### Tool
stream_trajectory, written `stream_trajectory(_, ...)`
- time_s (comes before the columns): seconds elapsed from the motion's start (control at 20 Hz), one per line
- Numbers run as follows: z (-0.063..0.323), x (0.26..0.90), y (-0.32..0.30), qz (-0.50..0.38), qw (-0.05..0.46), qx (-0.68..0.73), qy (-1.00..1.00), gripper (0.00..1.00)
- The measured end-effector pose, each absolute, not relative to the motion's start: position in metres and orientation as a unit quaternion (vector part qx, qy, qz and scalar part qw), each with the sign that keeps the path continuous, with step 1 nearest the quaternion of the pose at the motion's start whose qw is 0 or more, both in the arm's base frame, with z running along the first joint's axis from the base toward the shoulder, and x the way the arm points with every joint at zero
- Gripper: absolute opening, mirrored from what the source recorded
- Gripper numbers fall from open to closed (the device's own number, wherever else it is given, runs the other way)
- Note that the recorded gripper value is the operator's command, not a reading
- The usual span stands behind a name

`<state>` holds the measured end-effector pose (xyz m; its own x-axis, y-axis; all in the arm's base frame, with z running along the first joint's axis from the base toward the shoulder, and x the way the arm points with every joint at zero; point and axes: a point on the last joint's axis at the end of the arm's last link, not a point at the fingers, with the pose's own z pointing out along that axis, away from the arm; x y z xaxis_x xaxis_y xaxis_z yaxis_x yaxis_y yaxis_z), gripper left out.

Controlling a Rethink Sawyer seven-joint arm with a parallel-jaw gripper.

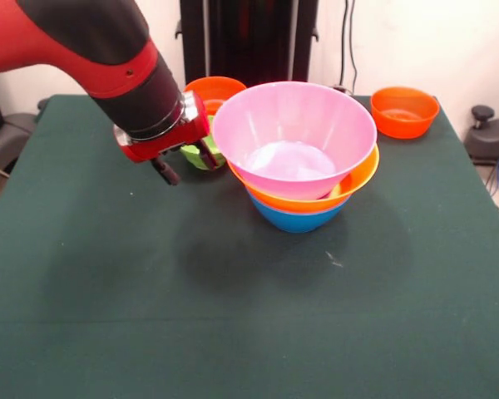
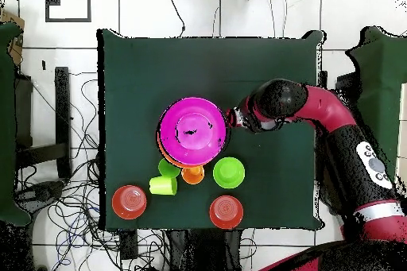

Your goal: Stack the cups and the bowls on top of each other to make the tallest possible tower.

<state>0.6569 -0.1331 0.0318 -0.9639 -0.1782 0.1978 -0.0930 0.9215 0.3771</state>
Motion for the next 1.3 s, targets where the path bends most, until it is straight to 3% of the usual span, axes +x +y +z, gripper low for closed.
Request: stream_trajectory(1.3,0.035,0.645,-0.117,-0.191,0.125,0.086,-0.97,1.0)
